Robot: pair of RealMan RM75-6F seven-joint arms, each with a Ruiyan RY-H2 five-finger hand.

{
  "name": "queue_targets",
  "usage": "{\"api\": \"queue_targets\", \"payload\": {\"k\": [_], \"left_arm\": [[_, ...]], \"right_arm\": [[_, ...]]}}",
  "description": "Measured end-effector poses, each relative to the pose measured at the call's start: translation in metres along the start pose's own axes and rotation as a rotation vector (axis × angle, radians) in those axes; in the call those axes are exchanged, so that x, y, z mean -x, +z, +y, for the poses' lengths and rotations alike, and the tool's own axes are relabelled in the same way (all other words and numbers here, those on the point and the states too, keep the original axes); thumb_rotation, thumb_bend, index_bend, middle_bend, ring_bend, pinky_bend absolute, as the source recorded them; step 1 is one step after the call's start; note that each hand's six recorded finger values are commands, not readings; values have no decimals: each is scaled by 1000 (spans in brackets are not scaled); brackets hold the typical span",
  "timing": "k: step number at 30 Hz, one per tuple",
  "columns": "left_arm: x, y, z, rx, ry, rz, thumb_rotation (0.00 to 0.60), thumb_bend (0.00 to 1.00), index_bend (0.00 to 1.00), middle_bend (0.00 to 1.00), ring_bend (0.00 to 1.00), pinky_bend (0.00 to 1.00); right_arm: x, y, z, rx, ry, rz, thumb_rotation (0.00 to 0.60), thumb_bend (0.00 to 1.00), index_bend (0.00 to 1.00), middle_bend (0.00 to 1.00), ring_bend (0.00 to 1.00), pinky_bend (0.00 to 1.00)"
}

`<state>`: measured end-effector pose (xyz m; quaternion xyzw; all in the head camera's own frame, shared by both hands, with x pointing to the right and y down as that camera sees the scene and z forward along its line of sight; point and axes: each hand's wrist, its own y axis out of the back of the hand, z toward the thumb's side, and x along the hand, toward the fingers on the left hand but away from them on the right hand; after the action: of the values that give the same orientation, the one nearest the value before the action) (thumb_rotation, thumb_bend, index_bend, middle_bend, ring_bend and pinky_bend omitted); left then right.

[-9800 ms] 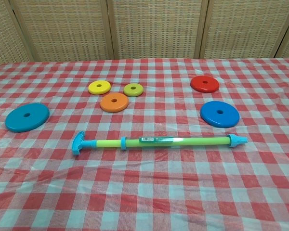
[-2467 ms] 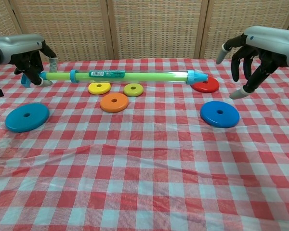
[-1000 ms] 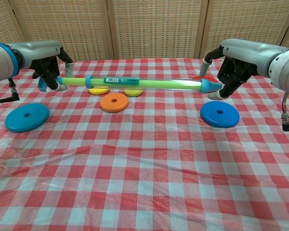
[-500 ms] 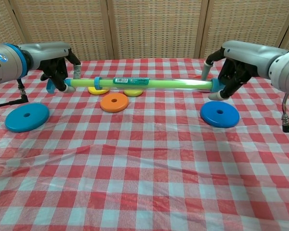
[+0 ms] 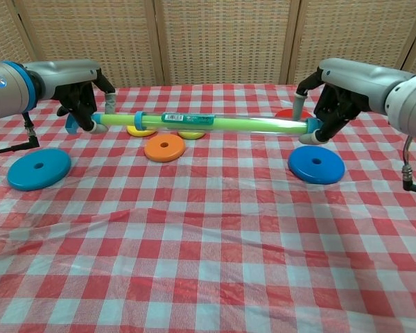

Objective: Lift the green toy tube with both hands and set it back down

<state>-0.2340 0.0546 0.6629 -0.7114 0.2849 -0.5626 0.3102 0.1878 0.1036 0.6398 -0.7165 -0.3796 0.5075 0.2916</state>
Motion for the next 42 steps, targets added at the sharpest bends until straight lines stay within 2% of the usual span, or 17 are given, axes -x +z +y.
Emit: {"api": "queue_targets", "payload": {"k": [12, 27, 42], "left_arm": [[1, -3, 0, 6, -3, 3, 600, 573, 859, 996, 855, 729], [6, -16, 5, -6, 4, 22, 600, 573, 859, 997, 855, 729], [11, -42, 3, -18, -5, 67, 600, 573, 859, 996, 855, 729]], "right_arm": [[0, -2, 1, -6, -15, -8, 600, 465, 636, 1000, 919, 447], [0, -29, -1, -27, -9, -73, 600, 467, 634, 1000, 920, 447], [-5, -57, 19, -64, -53, -131, 600, 467, 636, 1000, 920, 447]]}}
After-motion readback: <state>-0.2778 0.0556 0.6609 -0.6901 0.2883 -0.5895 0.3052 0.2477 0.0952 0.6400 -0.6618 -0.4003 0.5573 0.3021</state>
